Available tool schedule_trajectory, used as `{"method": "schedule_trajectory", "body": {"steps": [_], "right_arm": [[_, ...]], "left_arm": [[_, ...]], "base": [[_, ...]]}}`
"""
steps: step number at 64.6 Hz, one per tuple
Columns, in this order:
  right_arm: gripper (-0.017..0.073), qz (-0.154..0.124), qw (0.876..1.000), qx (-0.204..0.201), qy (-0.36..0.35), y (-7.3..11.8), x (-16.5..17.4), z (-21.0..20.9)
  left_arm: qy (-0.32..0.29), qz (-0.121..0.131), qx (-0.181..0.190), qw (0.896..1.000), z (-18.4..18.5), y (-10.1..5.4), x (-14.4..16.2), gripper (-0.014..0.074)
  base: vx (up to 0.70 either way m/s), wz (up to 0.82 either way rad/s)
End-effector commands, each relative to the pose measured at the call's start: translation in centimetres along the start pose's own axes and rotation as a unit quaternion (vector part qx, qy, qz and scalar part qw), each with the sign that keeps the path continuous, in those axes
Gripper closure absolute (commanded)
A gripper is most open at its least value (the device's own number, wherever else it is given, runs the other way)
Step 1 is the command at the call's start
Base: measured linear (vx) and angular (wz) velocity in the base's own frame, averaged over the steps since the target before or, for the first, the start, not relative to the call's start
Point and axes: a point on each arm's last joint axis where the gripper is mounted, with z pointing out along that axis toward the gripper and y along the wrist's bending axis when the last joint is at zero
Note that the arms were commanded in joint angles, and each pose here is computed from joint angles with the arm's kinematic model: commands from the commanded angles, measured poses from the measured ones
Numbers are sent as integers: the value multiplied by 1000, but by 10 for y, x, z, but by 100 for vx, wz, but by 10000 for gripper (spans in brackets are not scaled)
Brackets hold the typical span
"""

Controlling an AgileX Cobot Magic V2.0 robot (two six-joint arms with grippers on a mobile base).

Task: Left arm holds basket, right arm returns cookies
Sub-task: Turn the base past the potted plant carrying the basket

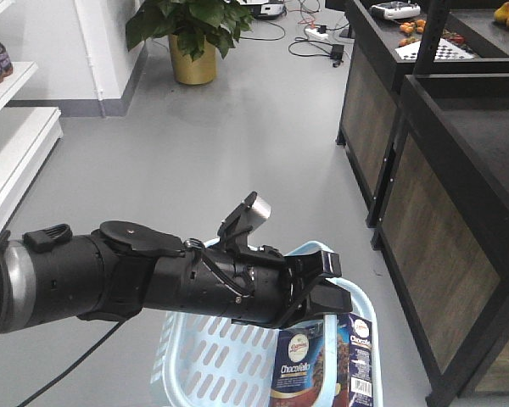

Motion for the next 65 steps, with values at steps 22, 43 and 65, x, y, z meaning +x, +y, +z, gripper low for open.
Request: {"method": "schedule_trajectory", "body": {"steps": [22,43,65], "right_arm": [[567,-5,999,-6,-41,1,-6,-1],[567,-5,999,-6,-41,1,-6,-1],[567,-5,999,-6,-41,1,-6,-1]], "left_arm": [[-16,-7,65,998,-14,-33,-3,600],[-16,-7,65,998,-14,-33,-3,600],[-16,-7,65,998,-14,-33,-3,600]], "base": [[24,1],[26,6],[25,0]]}}
